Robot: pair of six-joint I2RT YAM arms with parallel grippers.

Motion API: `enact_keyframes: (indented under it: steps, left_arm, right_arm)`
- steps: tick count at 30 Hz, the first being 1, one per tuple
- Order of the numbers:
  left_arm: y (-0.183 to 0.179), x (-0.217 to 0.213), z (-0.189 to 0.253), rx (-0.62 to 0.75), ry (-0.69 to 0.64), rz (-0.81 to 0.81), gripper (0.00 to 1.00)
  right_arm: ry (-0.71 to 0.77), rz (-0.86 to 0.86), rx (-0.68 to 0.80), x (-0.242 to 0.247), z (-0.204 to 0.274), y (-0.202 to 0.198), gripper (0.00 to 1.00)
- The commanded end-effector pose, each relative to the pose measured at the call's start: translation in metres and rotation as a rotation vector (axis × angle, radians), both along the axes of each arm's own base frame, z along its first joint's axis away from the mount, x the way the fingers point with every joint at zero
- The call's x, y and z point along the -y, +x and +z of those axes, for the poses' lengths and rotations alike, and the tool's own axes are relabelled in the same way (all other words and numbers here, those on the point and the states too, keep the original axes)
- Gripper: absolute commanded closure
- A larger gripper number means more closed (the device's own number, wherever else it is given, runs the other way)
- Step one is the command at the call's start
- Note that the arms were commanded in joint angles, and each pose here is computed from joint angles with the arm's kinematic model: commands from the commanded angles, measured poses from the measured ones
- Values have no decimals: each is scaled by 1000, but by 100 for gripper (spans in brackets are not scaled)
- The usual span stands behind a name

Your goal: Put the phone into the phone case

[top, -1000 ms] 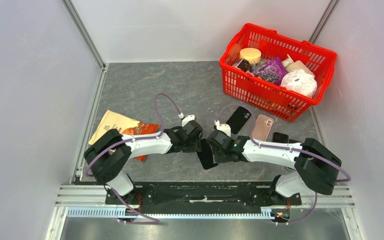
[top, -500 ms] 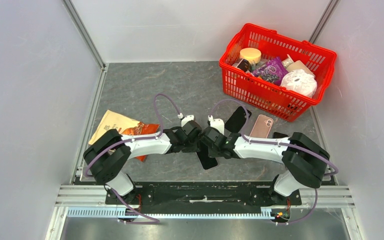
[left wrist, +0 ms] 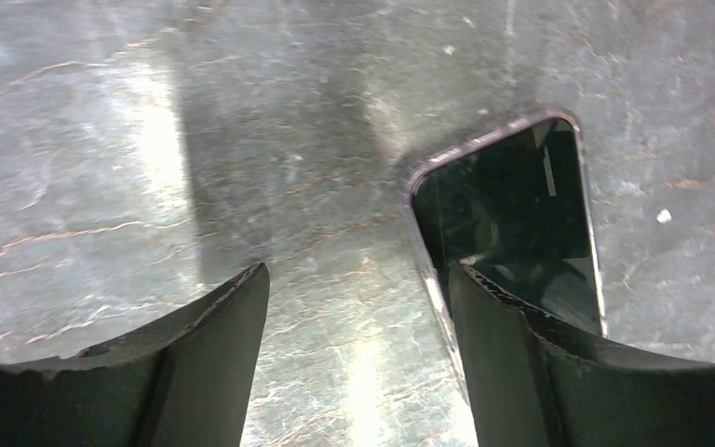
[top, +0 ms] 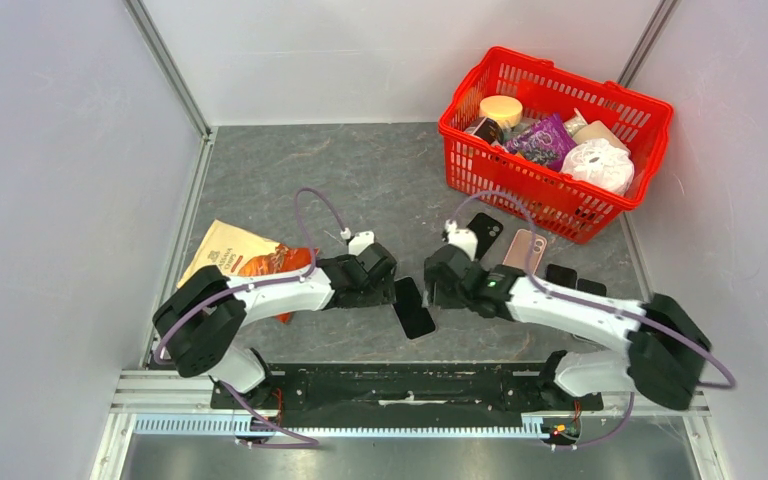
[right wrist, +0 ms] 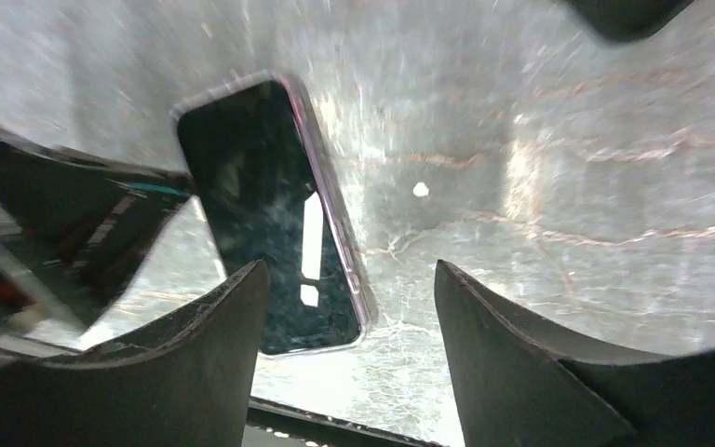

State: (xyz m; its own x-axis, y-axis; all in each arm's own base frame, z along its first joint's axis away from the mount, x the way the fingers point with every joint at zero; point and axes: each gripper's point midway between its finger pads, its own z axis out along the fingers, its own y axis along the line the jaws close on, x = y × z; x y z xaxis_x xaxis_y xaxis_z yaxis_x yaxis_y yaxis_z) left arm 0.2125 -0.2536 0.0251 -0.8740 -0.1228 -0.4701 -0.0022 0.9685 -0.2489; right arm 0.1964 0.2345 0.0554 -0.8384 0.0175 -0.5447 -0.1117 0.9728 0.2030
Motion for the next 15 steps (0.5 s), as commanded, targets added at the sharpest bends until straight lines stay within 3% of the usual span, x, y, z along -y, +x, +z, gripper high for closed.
enact_keyframes:
  steps: [1, 6, 15]
  left_arm:
    - [5, -14, 14, 67, 31, 149, 20]
    - [1, 4, 30, 139, 35, 219, 13]
    - [-6, 43, 43, 183, -24, 277, 10]
  right_arm:
    - [67, -75, 125, 26, 50, 14, 25]
    - [71, -141, 181, 57, 68, 18, 22]
    - [70, -159, 183, 74, 70, 8, 22]
